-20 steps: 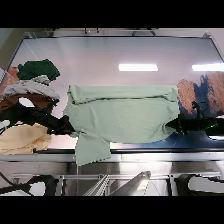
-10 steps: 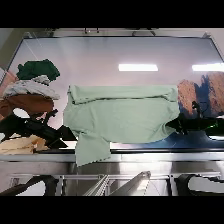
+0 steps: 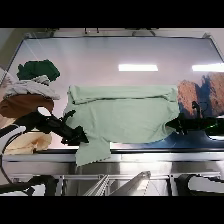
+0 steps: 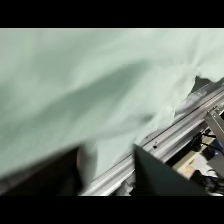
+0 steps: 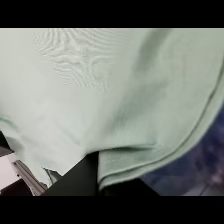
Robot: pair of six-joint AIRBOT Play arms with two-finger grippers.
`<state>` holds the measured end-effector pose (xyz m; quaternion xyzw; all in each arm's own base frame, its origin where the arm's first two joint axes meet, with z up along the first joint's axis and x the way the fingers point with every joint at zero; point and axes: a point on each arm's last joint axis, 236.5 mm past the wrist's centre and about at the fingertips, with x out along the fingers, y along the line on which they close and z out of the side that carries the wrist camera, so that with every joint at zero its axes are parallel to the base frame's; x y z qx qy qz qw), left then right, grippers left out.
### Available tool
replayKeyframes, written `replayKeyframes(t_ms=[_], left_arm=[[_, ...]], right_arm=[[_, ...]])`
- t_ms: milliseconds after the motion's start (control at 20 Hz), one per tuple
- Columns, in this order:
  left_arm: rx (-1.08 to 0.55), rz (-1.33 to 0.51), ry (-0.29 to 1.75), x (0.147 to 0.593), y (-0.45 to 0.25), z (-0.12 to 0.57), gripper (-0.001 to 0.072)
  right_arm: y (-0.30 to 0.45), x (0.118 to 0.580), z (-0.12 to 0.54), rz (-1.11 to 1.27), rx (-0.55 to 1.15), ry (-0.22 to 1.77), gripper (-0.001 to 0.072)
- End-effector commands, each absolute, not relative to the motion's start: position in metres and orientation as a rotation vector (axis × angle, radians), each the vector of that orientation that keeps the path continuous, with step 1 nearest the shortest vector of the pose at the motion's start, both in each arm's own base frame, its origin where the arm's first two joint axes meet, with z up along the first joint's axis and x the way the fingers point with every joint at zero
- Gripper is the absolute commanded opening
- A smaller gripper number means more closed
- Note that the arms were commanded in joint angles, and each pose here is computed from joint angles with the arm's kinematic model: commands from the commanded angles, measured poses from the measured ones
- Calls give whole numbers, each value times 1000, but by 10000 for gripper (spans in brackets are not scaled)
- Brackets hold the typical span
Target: Fold the shirts.
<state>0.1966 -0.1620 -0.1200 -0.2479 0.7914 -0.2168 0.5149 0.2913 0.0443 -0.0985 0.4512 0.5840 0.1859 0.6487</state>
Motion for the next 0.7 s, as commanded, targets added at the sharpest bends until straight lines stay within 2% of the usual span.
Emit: replayKeyframes(t_ms=[0,50,250,500,650], left_arm=[[-529,-586,1818,220,-184,-131,52],[-513,-639,1821,216,-189,-126,23],[-483,-629,1837,198,-159,-112,23],[-708,-493,1767,178,-110,-102,24],[-751,-485,1711,179,-100,-93,24]], right_arm=[[46,290,-96,436,1028,1330,16],[48,288,-94,449,1033,1335,16],[31,272,-97,399,1060,1402,16],[-15,253,-94,249,1156,1393,16],[-20,249,-85,233,1211,1384,16]])
